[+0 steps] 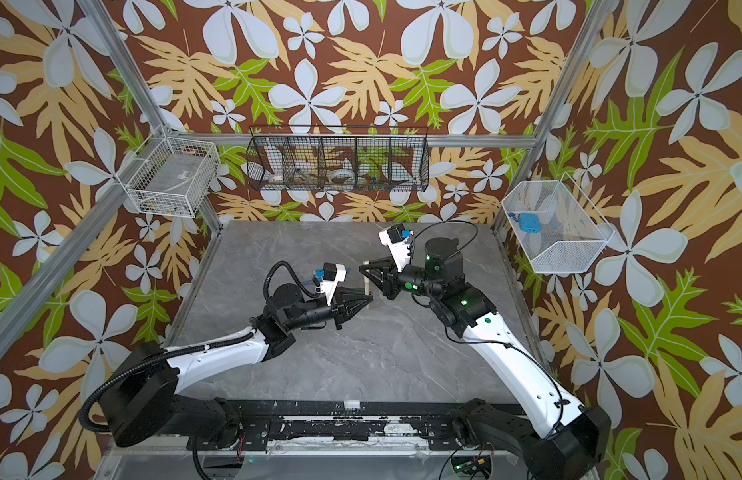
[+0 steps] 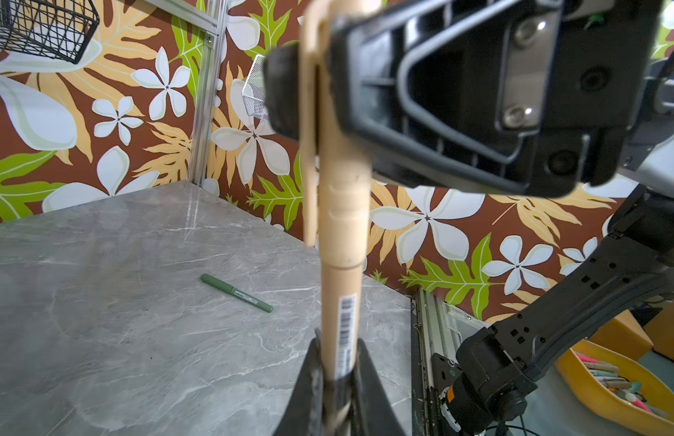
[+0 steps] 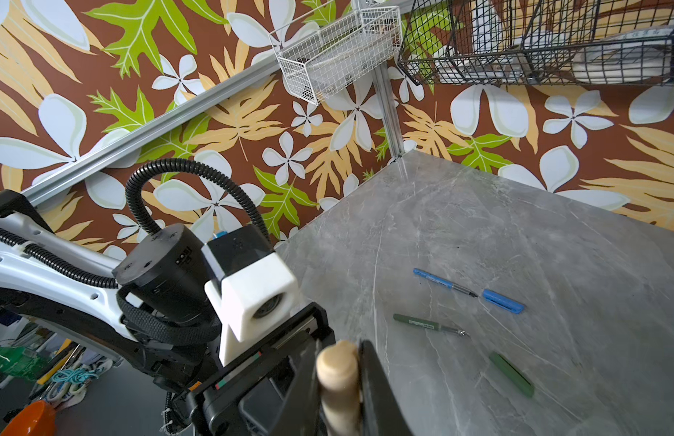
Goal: Insert pens into pen caps
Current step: Put on the pen cap to the pen.
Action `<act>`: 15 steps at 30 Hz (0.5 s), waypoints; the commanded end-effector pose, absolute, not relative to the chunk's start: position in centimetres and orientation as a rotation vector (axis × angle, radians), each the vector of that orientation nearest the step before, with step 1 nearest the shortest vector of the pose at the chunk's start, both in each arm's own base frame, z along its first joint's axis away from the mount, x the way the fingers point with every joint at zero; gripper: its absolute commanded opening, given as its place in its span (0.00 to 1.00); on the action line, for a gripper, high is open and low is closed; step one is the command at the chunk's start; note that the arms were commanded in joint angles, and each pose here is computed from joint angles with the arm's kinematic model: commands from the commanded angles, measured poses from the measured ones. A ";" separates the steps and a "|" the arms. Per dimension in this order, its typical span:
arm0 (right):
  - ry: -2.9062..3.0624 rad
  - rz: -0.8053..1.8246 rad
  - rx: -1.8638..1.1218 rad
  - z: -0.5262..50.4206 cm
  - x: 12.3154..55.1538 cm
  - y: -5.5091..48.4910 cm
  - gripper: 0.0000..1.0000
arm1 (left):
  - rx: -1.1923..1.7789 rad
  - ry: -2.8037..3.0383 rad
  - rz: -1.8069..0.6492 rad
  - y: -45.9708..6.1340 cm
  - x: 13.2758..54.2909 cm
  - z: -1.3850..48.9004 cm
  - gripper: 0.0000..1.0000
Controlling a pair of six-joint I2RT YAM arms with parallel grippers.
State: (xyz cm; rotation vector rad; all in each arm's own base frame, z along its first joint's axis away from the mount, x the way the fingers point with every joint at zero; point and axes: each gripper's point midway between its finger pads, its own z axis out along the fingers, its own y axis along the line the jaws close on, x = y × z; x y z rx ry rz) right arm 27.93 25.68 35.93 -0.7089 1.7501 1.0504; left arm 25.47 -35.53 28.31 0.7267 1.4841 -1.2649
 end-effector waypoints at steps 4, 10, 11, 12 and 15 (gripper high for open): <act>1.788 1.111 -0.748 35.0 26.9 26.2 0.00 | 0.728 1.391 -1.233 -35.5 25.8 31.2 0.00; 1.861 1.157 -0.784 32.1 25.8 26.3 0.00 | 0.618 1.358 -1.155 -34.4 28.7 35.0 0.00; 1.880 1.146 -0.785 31.2 25.7 26.2 0.00 | 0.585 1.325 -1.188 -33.6 29.3 36.3 0.00; 1.898 1.131 -0.785 30.5 25.7 26.0 0.00 | 0.557 1.286 -1.223 -32.9 29.6 37.5 0.00; 1.930 1.114 -0.794 29.1 25.4 25.7 0.00 | 0.527 1.173 -1.293 -31.4 29.7 40.3 0.00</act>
